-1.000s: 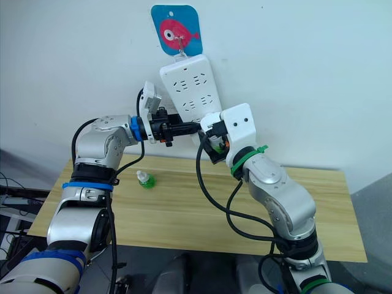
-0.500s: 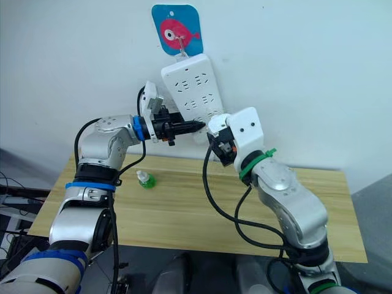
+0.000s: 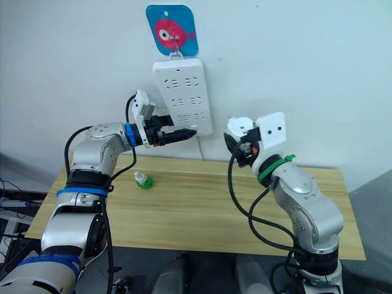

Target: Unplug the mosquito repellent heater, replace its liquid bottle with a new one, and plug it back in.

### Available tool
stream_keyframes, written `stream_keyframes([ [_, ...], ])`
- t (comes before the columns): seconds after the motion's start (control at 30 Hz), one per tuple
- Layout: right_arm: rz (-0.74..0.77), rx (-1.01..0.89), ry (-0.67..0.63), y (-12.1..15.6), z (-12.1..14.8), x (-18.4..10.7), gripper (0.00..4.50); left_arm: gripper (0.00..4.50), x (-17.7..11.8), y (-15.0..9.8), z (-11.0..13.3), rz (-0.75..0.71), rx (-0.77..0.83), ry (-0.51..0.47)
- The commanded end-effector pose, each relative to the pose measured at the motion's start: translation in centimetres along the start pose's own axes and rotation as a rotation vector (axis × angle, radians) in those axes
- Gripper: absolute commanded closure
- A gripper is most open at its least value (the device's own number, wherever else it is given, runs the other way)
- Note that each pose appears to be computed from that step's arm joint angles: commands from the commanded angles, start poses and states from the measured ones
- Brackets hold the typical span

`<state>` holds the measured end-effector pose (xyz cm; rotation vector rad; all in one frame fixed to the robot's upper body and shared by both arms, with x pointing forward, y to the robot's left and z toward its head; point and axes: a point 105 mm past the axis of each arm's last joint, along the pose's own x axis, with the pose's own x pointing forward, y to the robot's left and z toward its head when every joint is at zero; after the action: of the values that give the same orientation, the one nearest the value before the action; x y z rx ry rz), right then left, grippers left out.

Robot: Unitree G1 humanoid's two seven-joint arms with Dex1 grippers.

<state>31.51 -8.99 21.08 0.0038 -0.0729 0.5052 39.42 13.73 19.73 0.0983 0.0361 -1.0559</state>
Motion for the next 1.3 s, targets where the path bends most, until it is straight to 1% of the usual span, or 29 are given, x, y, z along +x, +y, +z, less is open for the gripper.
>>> stream_keyframes([
  [0.03,0.020,0.001,-0.067,-0.4,0.9,-0.5,1.45,0.03,-1.8,-0.2,1.1,0.043,0.028,-0.037],
  [0.07,0.026,0.003,-0.059,-0.4,0.6,-0.5,1.45,0.03,-2.2,-0.3,0.8,0.059,0.015,-0.033],
  [0.2,0.036,0.043,-0.012,-0.9,-1.3,-0.7,1.45,0.03,-4.9,-2.0,-2.8,0.139,-0.041,0.036],
  [0.27,0.019,0.092,-0.001,-1.5,-1.8,-0.9,1.45,0.03,-5.8,-3.1,-4.5,0.183,-0.054,0.067],
  [0.33,-0.005,0.161,0.009,-2.2,-2.5,-1.0,1.45,0.03,-6.5,-4.3,-5.8,0.238,-0.073,0.077],
  [0.37,-0.016,0.199,0.014,-2.5,-2.7,-1.0,1.45,0.03,-6.6,-5.3,-6.3,0.246,-0.078,0.071],
  [0.4,-0.020,0.246,0.016,-2.7,-3.0,-1.1,1.45,0.03,-6.3,-6.8,-6.7,0.228,-0.083,0.060],
  [0.43,-0.015,0.320,0.018,-2.7,-3.3,-1.1,1.45,0.03,-5.5,-8.8,-6.7,0.176,-0.075,0.041],
  [0.47,-0.009,0.371,0.019,-2.7,-3.4,-1.1,1.45,0.03,-5.1,-10.2,-6.7,0.140,-0.070,0.026],
  [0.5,0.006,0.476,0.020,-2.6,-3.7,-1.2,1.45,0.03,-3.7,-11.6,-6.1,0.093,-0.050,-0.010],
  [0.57,0.028,0.596,0.024,-2.4,-4.0,-1.3,1.45,0.03,-2.2,-12.9,-5.3,0.057,-0.025,-0.056],
  [0.63,0.032,0.689,0.016,-2.5,-4.0,-1.3,1.45,0.03,-0.5,-12.8,-4.3,0.053,-0.016,-0.107],
  [0.73,0.024,0.857,-0.018,-2.8,-3.9,-1.2,1.45,0.03,2.9,-12.6,-3.1,0.015,0.040,-0.177],
  [0.87,0.036,0.992,-0.070,-2.6,-3.0,-1.0,1.45,0.03,5.2,-12.0,-2.1,0.023,0.076,-0.239],
  [1.03,0.035,1.062,-0.101,-2.3,-1.9,-1.1,1.45,0.03,6.5,-12.6,-1.1,-0.011,0.071,-0.297],
  [1.3,0.034,1.085,-0.116,-1.7,-0.8,-1.3,1.45,0.03,7.9,-13.8,-0.7,-0.066,0.076,-0.320],
])
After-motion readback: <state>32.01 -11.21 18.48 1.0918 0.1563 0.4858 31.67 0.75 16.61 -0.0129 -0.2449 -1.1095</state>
